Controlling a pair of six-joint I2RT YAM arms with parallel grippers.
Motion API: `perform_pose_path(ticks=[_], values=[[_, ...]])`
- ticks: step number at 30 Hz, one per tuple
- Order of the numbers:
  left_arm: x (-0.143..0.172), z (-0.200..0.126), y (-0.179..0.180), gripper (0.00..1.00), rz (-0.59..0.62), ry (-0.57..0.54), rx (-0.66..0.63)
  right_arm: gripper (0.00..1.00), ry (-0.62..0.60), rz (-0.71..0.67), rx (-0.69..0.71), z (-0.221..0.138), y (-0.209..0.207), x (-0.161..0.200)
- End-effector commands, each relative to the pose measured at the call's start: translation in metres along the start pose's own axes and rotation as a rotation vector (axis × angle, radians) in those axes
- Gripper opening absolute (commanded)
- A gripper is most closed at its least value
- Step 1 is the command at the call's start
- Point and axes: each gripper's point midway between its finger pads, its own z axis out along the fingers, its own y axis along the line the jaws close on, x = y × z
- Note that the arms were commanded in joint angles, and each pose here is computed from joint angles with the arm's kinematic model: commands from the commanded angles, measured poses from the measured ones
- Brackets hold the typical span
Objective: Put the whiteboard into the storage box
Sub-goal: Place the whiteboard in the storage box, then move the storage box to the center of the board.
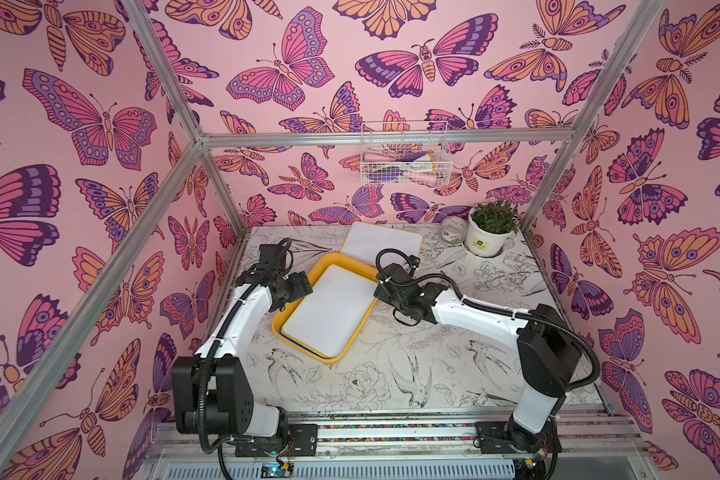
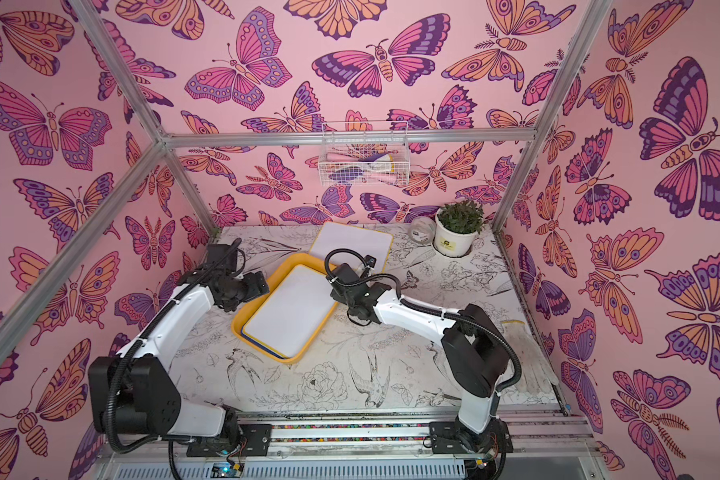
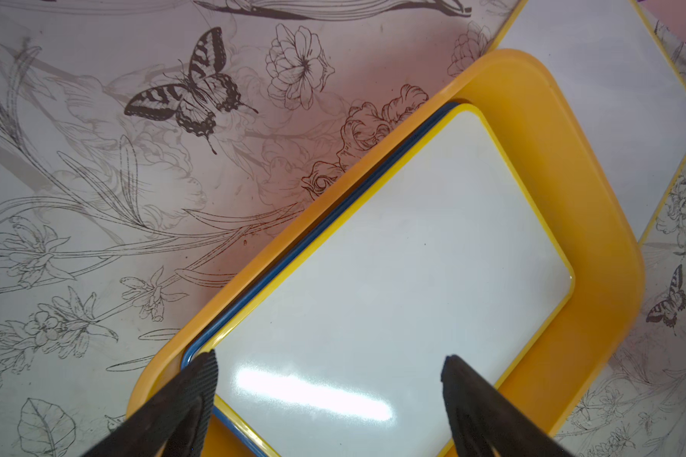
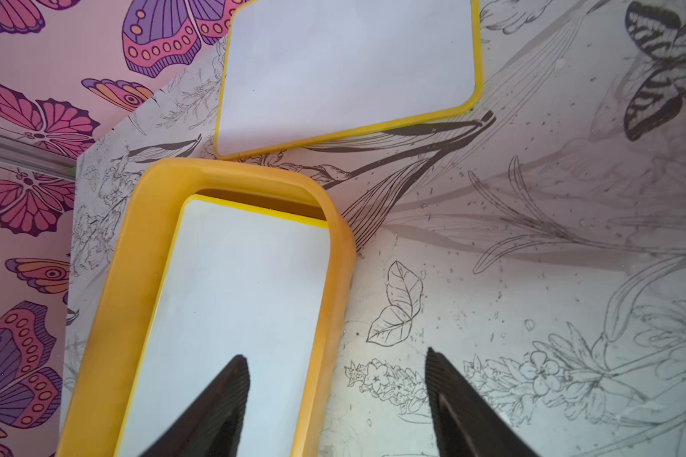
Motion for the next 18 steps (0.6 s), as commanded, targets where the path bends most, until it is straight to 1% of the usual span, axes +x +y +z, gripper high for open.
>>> perform_pose_path(ticks=[1,5,14,18], values=[[0.01,0.006,-0.006,0.9,0.009,0.049,0.028,0.69,0.029,-0.109,-0.033,-0.002,0.008,0.003],[0.011,0.008,-0.007,0.9,0.013,0.056,0.029,0.64,0.079,-0.126,-0.058,0.012,0.019,0.015],[0.01,0.009,-0.004,0.9,0.012,0.056,0.016,0.61,0.179,-0.212,-0.034,0.05,0.035,0.043],[0.009,0.009,-0.003,0.9,0.006,0.054,0.017,0.61,0.204,-0.274,-0.066,0.059,0.054,0.057]])
